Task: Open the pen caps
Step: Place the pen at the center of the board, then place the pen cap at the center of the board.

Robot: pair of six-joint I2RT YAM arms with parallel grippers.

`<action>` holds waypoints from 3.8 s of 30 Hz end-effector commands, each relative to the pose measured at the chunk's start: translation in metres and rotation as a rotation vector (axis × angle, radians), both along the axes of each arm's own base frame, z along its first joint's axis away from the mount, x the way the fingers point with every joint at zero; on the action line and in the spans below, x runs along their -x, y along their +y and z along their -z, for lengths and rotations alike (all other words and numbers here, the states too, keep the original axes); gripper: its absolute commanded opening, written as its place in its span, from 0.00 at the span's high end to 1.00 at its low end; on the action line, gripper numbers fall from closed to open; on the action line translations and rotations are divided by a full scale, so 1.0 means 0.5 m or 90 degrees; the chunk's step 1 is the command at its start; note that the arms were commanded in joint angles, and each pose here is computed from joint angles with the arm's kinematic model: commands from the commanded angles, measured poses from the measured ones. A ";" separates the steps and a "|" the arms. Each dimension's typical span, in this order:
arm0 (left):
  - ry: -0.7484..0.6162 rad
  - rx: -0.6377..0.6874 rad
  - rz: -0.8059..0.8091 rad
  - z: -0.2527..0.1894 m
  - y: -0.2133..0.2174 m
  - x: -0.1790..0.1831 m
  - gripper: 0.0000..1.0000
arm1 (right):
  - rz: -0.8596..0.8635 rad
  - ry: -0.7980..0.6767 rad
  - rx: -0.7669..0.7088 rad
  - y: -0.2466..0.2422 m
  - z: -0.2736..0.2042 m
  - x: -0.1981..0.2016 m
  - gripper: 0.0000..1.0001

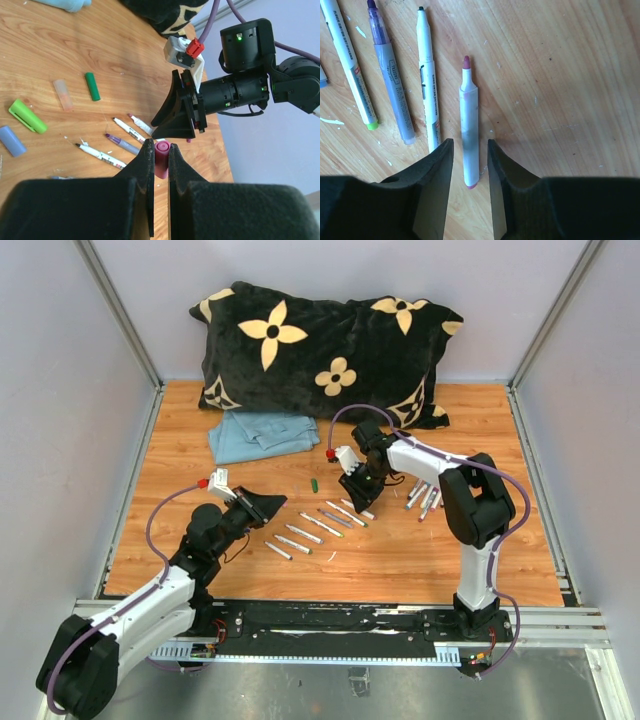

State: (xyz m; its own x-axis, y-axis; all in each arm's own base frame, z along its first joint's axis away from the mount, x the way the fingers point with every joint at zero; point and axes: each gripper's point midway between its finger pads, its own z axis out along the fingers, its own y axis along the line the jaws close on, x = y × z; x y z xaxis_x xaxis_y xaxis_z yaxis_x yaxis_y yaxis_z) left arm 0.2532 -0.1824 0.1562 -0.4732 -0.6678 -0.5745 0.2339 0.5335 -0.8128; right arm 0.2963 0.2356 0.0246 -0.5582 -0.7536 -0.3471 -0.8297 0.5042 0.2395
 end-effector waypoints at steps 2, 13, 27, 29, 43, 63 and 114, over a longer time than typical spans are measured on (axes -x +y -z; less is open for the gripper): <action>-0.020 0.027 0.023 -0.021 -0.011 0.006 1.00 | -0.012 -0.027 -0.009 0.004 -0.041 0.008 0.63; -0.017 0.052 0.052 -0.025 -0.029 0.012 1.00 | -0.037 -0.087 -0.064 -0.001 -0.126 0.021 0.58; -0.019 0.035 0.091 -0.037 -0.083 0.011 1.00 | -0.071 -0.129 -0.149 0.000 -0.219 0.049 0.58; -0.015 0.030 0.095 -0.035 -0.093 0.010 1.00 | -0.069 -0.132 -0.156 -0.003 -0.227 0.049 0.58; -0.006 -0.002 0.121 -0.030 -0.156 0.004 1.00 | -0.047 -0.168 -0.206 -0.033 -0.288 0.047 0.57; 0.105 -0.107 0.061 0.058 -0.259 -0.092 1.00 | -0.014 -0.177 -0.232 -0.065 -0.309 0.037 0.57; 0.303 -0.415 -0.163 0.206 -0.201 -0.257 0.74 | 0.023 -0.177 -0.265 -0.093 -0.330 0.030 0.57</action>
State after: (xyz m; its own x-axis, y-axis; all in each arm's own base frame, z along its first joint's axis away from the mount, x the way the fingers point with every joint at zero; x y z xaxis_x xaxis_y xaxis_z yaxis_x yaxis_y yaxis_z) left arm 0.3763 -0.2849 0.0298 -0.6755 -0.3714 -0.6369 -0.2525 0.9282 -0.2734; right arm 0.2855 0.1989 0.1869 -0.4025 -0.5254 -0.7496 -0.8869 0.4267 0.1771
